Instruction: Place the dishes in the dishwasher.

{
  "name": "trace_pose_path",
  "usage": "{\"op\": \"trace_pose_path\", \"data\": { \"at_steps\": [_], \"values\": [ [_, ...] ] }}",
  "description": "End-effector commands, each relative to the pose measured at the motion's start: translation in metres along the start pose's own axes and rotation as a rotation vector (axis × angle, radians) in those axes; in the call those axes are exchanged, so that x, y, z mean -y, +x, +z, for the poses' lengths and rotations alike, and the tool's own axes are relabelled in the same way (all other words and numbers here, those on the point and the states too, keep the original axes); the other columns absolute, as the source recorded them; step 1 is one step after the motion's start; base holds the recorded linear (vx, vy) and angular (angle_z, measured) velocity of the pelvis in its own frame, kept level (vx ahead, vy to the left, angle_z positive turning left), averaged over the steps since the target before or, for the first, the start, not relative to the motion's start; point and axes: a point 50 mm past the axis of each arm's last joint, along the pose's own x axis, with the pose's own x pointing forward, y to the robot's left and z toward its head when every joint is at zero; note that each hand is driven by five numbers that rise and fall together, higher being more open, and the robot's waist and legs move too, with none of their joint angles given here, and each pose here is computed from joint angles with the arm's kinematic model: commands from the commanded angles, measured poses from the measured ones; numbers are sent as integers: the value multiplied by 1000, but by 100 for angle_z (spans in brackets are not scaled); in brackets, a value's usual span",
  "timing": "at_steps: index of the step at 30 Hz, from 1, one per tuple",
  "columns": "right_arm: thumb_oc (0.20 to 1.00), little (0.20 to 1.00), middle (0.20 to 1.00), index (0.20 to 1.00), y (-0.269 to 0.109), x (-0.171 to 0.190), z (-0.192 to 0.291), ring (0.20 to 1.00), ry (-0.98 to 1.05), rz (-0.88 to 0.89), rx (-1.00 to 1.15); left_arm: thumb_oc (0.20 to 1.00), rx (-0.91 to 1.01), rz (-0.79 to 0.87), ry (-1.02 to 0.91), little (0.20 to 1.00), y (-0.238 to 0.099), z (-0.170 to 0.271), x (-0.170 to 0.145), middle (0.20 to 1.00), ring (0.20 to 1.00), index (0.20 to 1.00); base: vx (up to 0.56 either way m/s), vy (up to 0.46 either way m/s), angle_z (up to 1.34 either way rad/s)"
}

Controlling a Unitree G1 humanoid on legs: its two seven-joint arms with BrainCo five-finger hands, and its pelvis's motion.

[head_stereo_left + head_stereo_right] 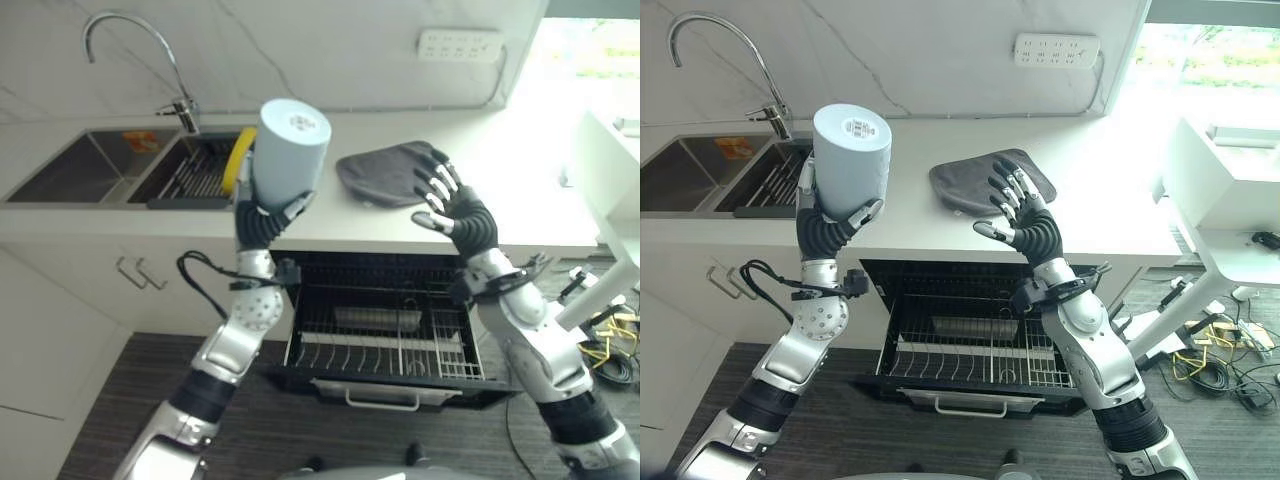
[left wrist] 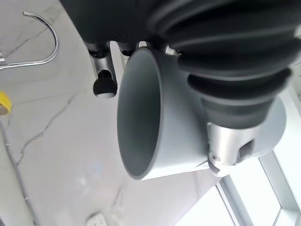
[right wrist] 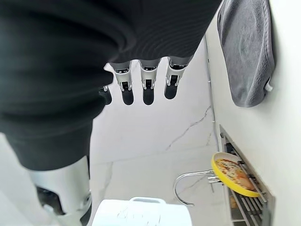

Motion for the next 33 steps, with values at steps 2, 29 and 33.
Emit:
{"op": "trace_pose_path", "data": {
  "at_steps": [2,29,33],
  "values": [
    [1000,1000,1000,1000,23,-15,12,1000,38,-5,61,200,132,106,85,200,13,10,7,200,200,200,51,20,-16],
    [1000,1000,1000,1000,59,-64,20,1000,82,61,49,200,189,-84,98,200,1,24,50,200,200,200,8,-2,-1],
    [1000,1000,1000,1000,59,-67,21,1000,95,68,53,200,201,-113,86,200,-1,26,54,200,200,200,-11,-6,2]
  ]
}}
